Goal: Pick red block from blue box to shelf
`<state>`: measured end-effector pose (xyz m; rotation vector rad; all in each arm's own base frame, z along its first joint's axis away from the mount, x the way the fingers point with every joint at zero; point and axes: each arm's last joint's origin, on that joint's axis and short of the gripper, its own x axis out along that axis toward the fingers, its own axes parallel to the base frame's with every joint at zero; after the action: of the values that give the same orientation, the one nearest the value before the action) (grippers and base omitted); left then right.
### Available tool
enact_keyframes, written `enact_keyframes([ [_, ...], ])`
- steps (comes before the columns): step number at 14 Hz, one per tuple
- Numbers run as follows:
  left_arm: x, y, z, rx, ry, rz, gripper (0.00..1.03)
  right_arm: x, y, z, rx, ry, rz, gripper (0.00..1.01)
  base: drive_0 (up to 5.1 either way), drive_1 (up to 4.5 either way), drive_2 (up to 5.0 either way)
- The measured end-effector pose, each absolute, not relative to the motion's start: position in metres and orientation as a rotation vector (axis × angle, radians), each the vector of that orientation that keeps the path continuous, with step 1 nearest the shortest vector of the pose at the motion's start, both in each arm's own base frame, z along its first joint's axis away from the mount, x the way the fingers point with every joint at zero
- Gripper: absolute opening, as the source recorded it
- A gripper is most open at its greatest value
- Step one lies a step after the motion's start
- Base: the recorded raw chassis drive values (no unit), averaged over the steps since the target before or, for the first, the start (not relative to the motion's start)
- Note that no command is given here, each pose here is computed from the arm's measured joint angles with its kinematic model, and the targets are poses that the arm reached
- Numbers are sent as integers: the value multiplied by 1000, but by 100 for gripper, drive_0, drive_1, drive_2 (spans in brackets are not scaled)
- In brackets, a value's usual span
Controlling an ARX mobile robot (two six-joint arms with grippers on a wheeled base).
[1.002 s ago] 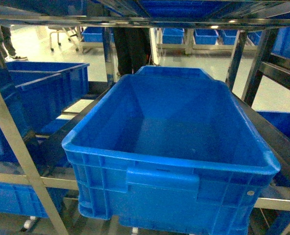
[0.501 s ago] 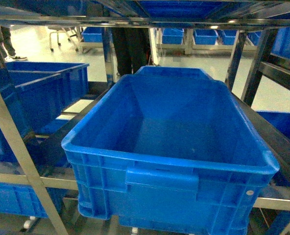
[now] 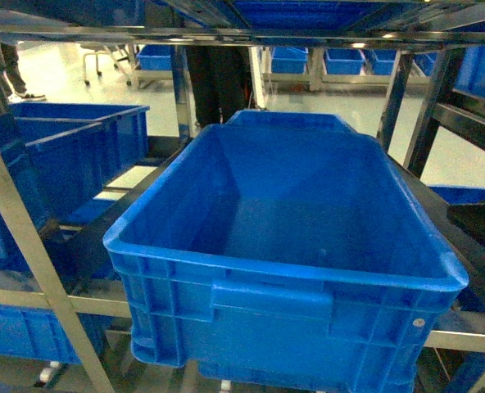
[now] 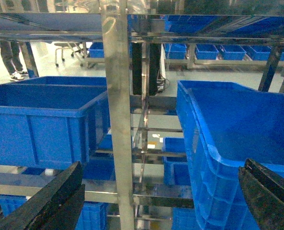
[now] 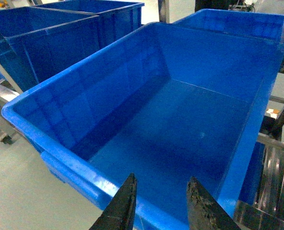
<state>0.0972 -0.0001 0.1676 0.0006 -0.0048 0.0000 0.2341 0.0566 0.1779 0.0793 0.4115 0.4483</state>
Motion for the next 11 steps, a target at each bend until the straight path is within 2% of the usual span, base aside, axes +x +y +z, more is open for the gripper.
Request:
enact_keyframes([
  [3, 97, 0, 168, 1, -5, 0, 98, 262, 73, 179, 70, 407, 457, 26, 0, 0, 0],
  [7, 97, 0, 168, 1, -5, 0, 98, 295, 92, 159, 67, 442, 470, 26, 0, 0, 0],
  [11, 97, 0, 168, 1, -5, 0, 98, 335, 109, 163, 34, 407, 446, 26, 0, 0, 0],
])
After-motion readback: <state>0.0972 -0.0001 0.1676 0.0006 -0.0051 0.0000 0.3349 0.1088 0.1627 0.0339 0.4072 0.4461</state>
